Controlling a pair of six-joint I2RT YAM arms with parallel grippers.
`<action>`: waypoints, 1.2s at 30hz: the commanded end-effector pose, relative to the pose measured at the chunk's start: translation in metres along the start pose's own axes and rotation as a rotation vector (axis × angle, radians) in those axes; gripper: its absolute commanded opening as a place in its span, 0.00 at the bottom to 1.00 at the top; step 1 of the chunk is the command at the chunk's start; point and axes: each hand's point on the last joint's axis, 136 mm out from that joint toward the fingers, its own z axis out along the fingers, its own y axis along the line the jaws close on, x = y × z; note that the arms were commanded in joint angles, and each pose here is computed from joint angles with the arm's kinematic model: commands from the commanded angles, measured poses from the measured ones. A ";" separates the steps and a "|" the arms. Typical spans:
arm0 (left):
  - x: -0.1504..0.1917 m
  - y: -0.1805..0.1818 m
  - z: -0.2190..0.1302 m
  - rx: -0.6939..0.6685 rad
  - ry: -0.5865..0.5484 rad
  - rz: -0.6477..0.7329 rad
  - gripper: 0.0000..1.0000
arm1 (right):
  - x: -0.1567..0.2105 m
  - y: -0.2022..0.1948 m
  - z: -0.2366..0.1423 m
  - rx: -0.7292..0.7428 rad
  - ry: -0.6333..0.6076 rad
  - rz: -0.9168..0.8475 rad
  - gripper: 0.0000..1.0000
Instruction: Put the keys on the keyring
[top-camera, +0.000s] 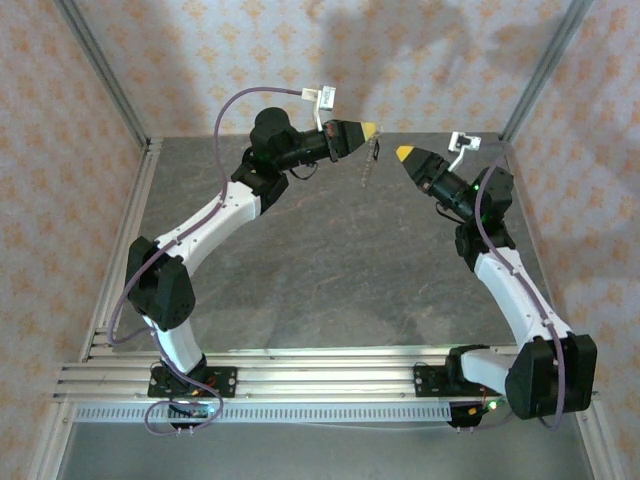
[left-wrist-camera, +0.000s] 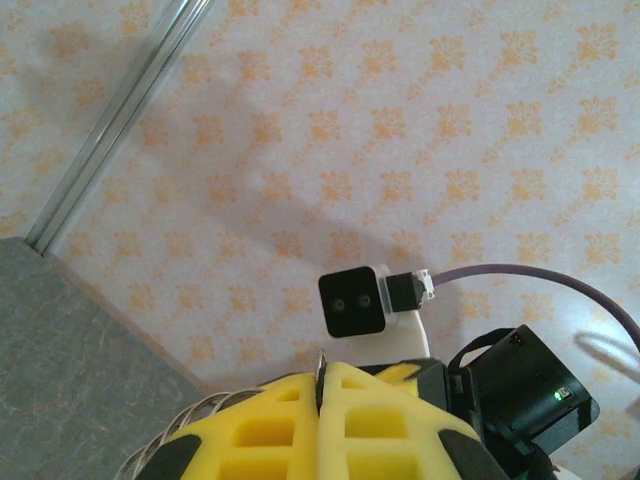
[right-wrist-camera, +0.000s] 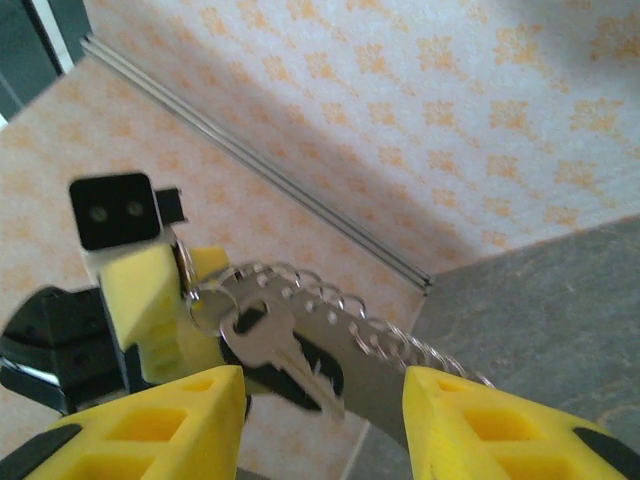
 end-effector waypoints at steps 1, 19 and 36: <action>-0.025 -0.036 -0.007 0.061 -0.066 0.077 0.00 | 0.006 0.018 0.000 0.010 0.033 -0.119 0.46; -0.024 -0.036 -0.003 0.063 -0.059 0.074 0.00 | 0.012 0.022 0.010 0.076 0.055 -0.201 0.48; -0.023 -0.039 -0.001 0.073 -0.058 0.074 0.00 | 0.004 0.031 0.027 0.072 0.040 -0.232 0.46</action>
